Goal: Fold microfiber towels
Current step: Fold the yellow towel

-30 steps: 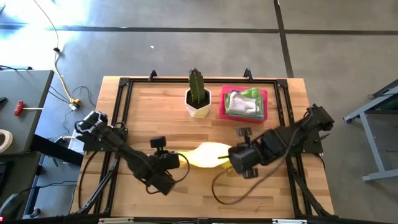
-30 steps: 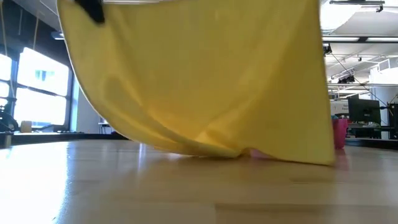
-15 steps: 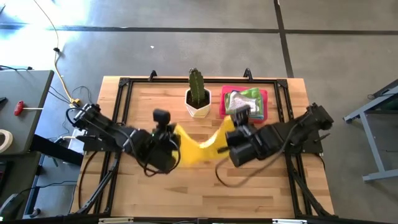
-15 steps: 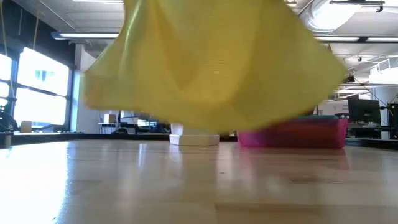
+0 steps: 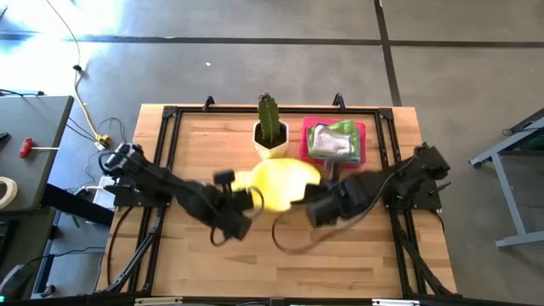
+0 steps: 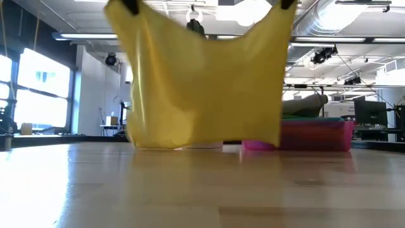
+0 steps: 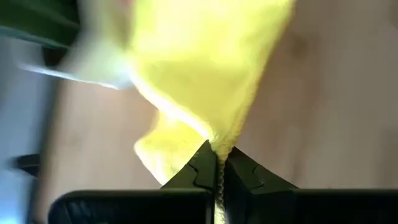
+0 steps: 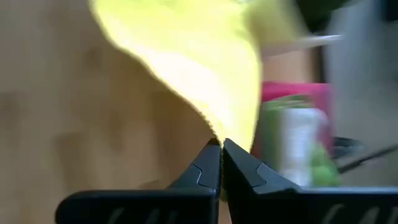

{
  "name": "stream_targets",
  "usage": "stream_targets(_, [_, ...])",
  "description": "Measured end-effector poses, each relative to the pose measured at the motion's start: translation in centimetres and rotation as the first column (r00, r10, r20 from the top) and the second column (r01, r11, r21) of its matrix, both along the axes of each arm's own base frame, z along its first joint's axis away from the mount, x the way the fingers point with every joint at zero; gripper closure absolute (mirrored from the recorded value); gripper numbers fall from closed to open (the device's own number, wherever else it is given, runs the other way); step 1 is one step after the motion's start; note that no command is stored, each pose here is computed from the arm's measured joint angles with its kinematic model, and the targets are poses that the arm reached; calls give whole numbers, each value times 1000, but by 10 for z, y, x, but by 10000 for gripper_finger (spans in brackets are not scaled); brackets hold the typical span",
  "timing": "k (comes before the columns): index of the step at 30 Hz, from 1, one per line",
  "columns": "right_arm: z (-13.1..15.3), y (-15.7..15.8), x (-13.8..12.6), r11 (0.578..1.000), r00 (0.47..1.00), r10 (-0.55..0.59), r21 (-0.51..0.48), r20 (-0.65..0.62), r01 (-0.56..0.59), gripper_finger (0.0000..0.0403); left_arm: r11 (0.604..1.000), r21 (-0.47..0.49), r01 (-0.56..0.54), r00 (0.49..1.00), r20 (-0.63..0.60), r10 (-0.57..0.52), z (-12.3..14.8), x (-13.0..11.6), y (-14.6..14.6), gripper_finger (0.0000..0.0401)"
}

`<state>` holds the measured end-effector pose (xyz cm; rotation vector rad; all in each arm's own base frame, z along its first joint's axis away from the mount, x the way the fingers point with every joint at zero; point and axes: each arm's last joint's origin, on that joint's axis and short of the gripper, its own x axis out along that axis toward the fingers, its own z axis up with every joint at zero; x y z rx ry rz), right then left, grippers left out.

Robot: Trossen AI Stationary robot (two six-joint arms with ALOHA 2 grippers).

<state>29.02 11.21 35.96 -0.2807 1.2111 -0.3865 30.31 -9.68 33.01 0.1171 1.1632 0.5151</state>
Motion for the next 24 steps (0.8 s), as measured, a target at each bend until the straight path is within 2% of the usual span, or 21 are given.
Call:
stream_targets(5, [-38,42,13,993,988,61,110,-141,-46,403,968,-207,144,985,-64,-160,-54,15,-40,398])
stream_targets(9, [-74,65,24,995,964,70,85,-258,-50,403,944,-257,208,963,-113,-243,-79,19,-65,398])
stream_targets(12, [-98,80,30,986,936,113,150,-333,-65,403,941,-274,199,959,-141,-244,-89,18,-77,398])
stream_targets(16, [-116,105,34,964,920,225,209,-322,-163,403,934,-291,205,951,-166,-261,-102,14,-96,398])
stream_targets(19, [-118,118,31,957,930,243,225,-277,-184,403,928,-290,232,940,-179,-291,-114,12,-112,398])
stream_targets(22, [-119,127,31,953,944,243,235,-221,-190,403,902,-337,271,914,-202,-351,-127,12,-122,398])
stream_targets(24, [-120,133,32,946,948,252,258,-193,-198,403,871,-406,277,899,-209,-383,-133,15,-126,398])
